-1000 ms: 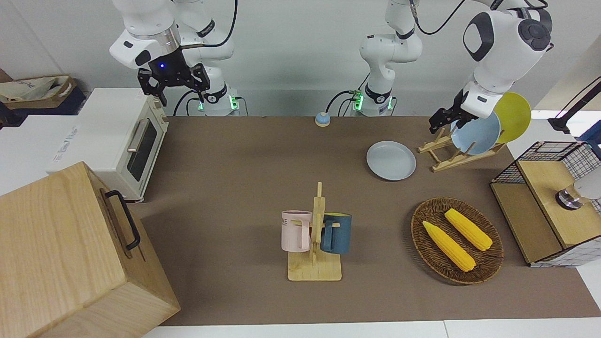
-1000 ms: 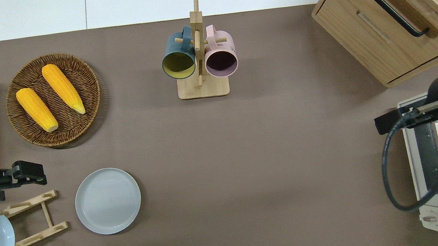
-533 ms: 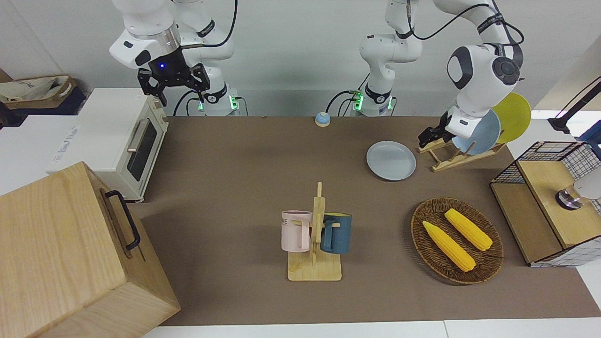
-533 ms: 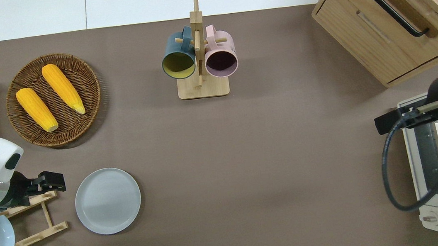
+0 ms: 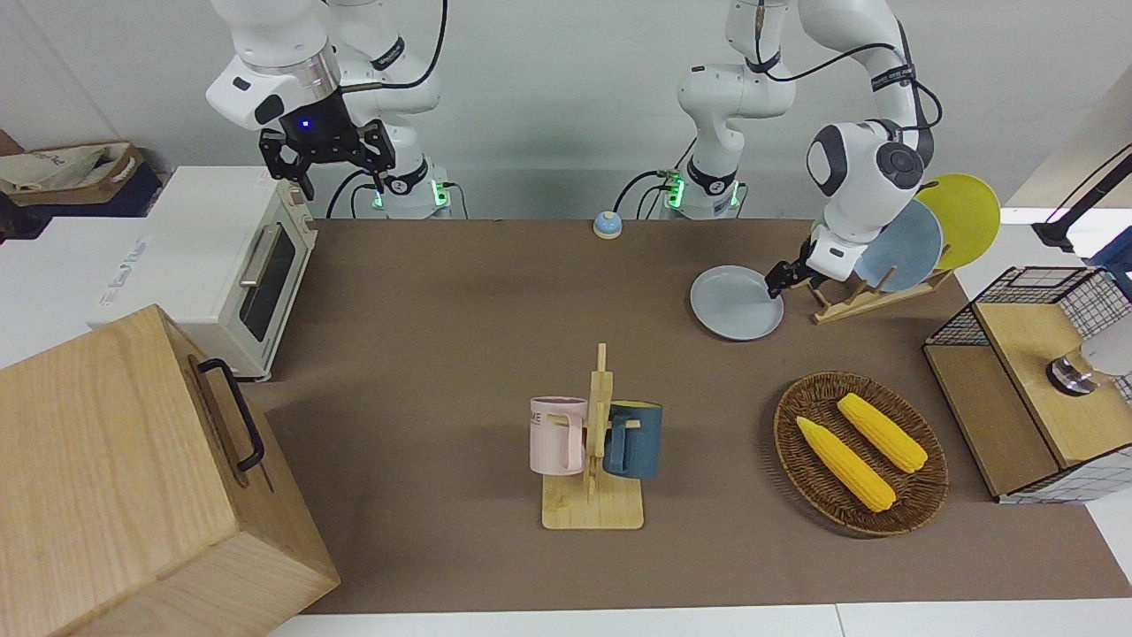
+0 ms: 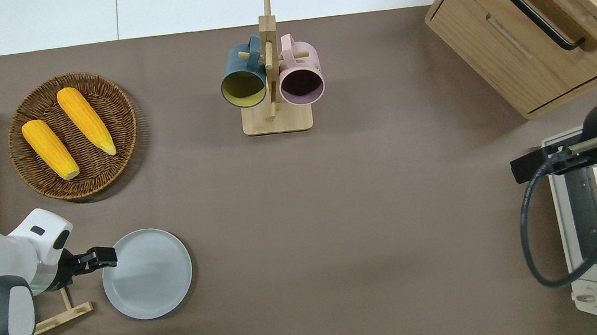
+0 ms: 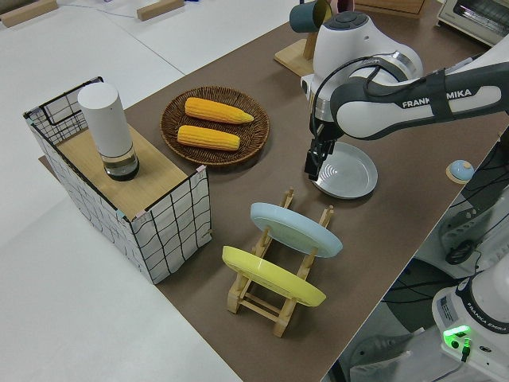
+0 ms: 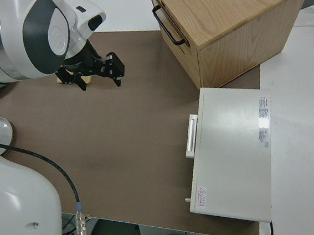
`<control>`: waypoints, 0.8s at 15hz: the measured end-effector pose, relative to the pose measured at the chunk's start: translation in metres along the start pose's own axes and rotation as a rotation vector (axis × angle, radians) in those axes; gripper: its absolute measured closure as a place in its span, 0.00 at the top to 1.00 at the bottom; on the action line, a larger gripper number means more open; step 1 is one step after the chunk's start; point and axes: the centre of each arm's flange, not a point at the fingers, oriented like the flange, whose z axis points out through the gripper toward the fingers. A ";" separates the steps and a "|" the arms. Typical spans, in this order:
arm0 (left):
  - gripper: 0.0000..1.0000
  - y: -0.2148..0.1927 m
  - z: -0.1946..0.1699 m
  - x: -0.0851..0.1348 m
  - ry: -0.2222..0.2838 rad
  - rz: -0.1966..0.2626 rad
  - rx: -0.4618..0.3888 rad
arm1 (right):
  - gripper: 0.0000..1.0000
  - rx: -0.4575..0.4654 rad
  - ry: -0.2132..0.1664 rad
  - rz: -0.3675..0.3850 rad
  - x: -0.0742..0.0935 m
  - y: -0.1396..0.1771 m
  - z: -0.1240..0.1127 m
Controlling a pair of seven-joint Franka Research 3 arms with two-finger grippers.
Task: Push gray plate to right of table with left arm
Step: 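Move the left gripper toward the gray plate's edge nearest it, then lower the left gripper against the gray plate's rim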
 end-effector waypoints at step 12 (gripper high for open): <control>0.74 -0.017 0.058 -0.014 0.008 0.111 0.003 | 0.99 0.000 0.000 0.000 0.000 0.000 0.000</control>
